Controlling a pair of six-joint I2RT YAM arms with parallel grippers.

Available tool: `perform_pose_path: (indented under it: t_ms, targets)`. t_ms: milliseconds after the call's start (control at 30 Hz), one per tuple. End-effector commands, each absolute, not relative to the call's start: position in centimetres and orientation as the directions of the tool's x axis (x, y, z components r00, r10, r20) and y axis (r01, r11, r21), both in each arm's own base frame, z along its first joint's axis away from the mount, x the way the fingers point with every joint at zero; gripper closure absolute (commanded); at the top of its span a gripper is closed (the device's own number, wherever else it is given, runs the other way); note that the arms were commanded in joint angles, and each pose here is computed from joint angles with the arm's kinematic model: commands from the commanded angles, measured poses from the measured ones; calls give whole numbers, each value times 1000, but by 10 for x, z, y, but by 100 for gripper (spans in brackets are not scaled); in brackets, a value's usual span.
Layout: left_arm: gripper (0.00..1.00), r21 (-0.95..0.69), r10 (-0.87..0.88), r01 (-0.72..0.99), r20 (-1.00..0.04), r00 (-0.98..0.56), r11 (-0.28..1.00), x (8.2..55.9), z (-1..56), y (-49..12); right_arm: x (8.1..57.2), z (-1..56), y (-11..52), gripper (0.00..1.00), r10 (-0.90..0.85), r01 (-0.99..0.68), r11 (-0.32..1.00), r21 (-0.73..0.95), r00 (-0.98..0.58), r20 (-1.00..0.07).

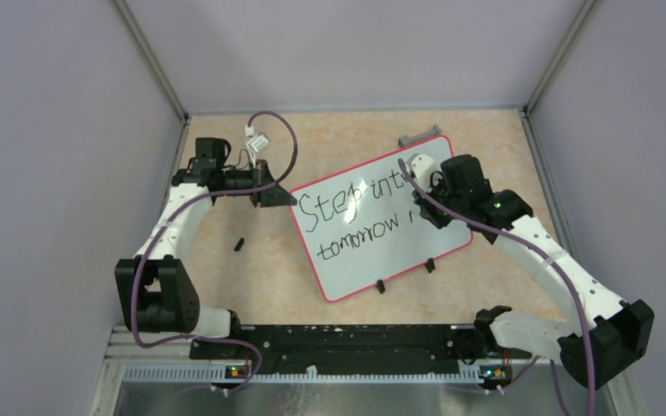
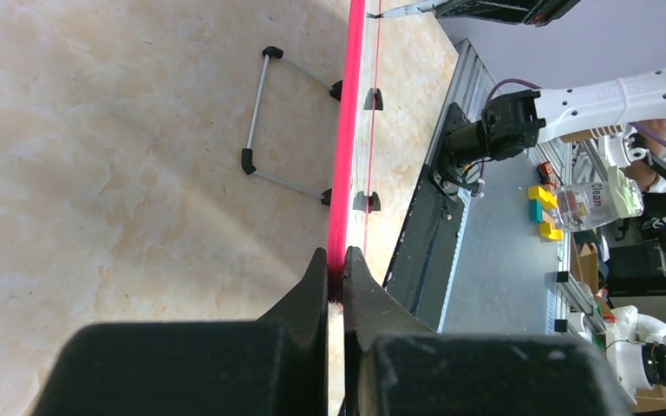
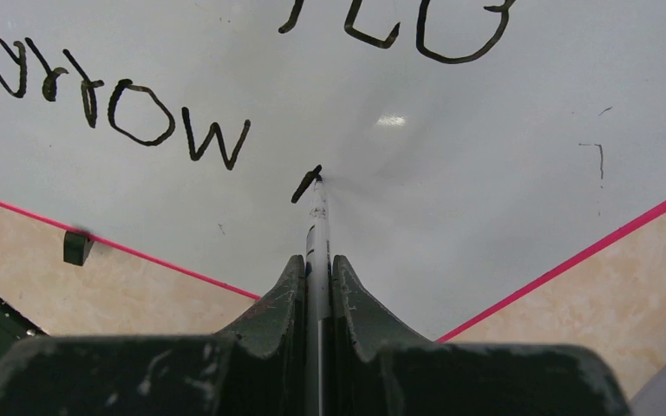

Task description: Write a sentence on the whiteboard

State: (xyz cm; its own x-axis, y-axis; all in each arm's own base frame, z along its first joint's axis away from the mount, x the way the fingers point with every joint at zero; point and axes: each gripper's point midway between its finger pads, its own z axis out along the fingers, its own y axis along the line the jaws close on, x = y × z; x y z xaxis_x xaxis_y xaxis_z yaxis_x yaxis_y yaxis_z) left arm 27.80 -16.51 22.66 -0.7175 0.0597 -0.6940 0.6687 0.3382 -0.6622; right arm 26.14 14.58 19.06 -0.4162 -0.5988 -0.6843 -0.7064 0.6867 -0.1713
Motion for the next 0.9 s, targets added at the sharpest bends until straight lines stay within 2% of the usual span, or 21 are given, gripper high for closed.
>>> perform_pose_path:
  t_ms: [0, 867]
  targets:
    - [100, -628, 92, 691, -713, -695, 359, 281, 218, -166, 284, 213, 134, 100, -589, -650, 717, -250, -375, -716]
    - [100, -631, 93, 689, -710, -698, 357, 280, 216, -166, 252, 187, 128, 100, -595, -699, 696, -167, -430, -679]
